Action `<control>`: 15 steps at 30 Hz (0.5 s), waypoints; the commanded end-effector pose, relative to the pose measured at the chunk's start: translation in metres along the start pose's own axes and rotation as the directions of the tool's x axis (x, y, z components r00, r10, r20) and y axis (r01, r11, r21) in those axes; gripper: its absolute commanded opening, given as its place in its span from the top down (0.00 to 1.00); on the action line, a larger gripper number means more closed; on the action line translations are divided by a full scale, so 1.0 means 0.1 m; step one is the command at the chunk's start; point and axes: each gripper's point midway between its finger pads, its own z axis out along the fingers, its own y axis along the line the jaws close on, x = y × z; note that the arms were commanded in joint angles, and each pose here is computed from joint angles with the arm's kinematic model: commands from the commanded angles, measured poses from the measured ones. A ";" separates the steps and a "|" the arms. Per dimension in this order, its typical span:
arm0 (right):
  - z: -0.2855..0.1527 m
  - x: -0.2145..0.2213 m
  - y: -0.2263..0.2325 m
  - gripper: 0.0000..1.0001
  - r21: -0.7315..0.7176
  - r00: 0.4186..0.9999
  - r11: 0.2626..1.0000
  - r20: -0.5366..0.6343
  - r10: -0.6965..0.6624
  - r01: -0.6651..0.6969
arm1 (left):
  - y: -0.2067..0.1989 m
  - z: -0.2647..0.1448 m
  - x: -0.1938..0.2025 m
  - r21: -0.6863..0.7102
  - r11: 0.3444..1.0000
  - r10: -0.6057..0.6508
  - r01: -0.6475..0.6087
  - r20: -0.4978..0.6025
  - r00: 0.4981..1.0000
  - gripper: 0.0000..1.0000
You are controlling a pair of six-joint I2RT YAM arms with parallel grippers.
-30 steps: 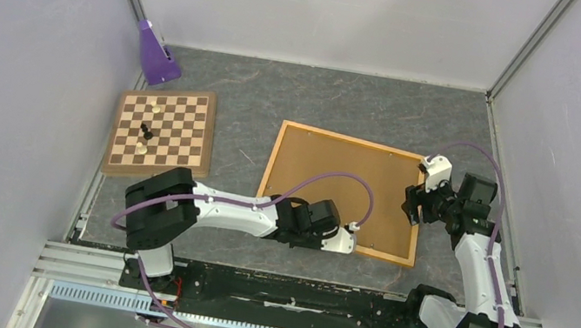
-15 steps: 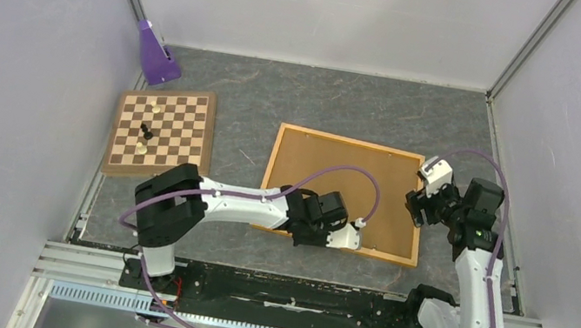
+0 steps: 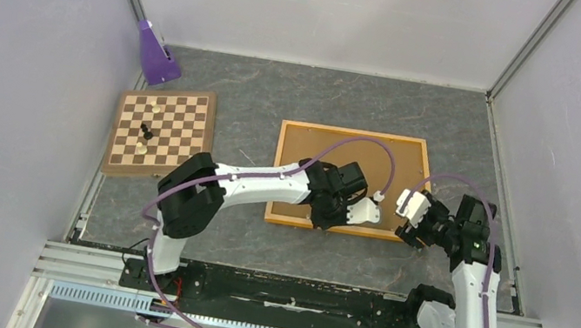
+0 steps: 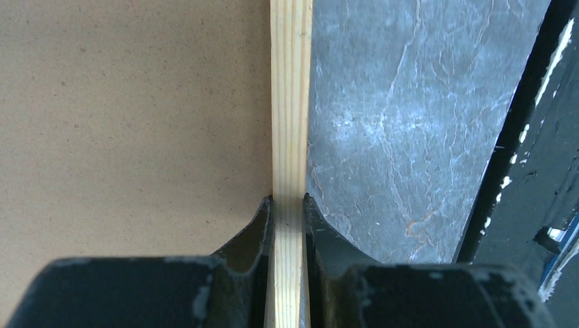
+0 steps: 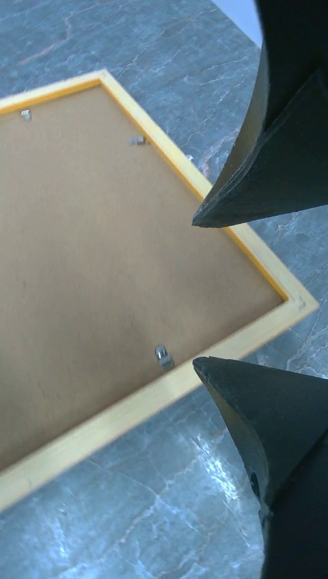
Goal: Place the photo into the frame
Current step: Turn over the photo frame at the center of the board.
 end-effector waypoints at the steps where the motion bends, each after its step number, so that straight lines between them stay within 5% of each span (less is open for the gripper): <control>1: 0.01 0.03 0.20 0.27 -0.068 0.991 0.988 0.022 -0.135 0.136 | 0.02 -0.11 -0.31 0.064 0.996 -0.066 0.062 0.069 0.995 0.98; 15: 0.15 0.35 0.23 0.27 0.035 0.947 0.947 -0.043 -0.318 0.320 | -0.01 -0.23 -0.47 0.127 0.988 -0.095 0.085 0.075 0.993 0.98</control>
